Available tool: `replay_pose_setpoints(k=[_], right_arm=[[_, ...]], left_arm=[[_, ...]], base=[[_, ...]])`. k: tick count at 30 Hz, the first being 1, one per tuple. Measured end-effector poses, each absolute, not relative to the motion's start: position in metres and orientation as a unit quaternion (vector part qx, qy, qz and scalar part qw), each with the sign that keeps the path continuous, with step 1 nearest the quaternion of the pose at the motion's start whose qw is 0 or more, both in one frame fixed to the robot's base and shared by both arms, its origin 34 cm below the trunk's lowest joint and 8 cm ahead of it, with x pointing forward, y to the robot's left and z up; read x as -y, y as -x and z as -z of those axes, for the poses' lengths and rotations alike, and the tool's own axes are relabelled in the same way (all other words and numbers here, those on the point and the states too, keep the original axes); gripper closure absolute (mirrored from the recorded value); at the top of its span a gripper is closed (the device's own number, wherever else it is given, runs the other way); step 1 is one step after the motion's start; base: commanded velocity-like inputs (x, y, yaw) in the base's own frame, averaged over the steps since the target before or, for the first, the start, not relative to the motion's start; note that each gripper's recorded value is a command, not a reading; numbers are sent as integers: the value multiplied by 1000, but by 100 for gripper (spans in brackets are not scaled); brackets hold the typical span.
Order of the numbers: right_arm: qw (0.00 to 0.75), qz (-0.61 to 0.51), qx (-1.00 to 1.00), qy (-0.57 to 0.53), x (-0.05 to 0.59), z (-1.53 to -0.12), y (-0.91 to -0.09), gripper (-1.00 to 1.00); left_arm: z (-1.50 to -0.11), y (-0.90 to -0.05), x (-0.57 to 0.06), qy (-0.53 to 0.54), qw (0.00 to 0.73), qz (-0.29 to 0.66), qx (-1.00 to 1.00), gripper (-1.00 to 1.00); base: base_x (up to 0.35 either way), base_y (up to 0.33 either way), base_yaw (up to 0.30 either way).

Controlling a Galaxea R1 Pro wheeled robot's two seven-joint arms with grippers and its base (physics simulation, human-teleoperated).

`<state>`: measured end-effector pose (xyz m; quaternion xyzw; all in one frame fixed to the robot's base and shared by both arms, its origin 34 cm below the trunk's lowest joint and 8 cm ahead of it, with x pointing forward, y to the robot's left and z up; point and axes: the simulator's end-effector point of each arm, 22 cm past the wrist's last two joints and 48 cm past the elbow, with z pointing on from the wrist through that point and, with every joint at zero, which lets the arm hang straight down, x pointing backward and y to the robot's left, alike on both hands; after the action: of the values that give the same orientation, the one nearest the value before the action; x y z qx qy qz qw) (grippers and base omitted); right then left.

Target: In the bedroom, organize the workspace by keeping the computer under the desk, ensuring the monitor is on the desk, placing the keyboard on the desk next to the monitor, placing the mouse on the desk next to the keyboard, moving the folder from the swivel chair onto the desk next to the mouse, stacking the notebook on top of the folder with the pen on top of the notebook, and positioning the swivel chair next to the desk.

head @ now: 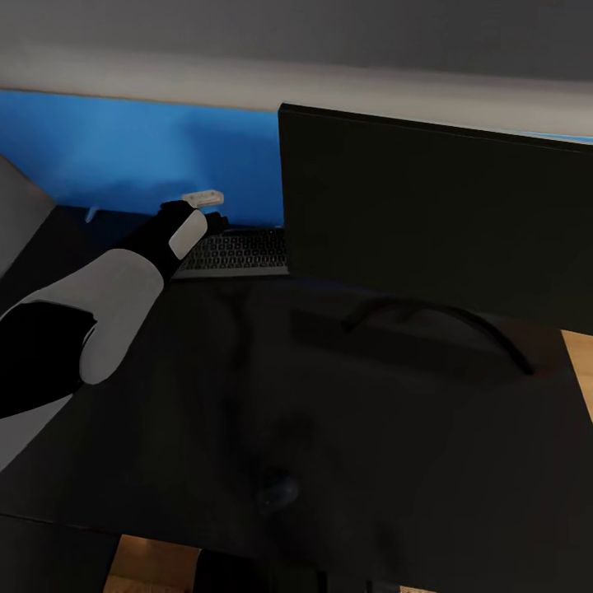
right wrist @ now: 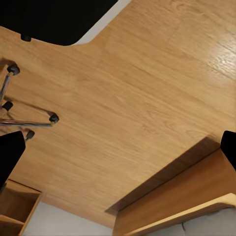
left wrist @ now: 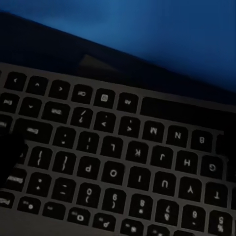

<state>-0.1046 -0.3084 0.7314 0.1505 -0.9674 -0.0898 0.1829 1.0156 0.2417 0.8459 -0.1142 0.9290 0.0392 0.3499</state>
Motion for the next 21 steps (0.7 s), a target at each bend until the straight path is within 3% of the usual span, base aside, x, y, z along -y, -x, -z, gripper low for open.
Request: replay_pose_setpoints(k=[21], right_arm=[[199,92,964,-149,309,-739,114,-100]], left_arm=[[-816,-1010,-243,115,333,-40,-935,-100]], base=[[0,0,0]])
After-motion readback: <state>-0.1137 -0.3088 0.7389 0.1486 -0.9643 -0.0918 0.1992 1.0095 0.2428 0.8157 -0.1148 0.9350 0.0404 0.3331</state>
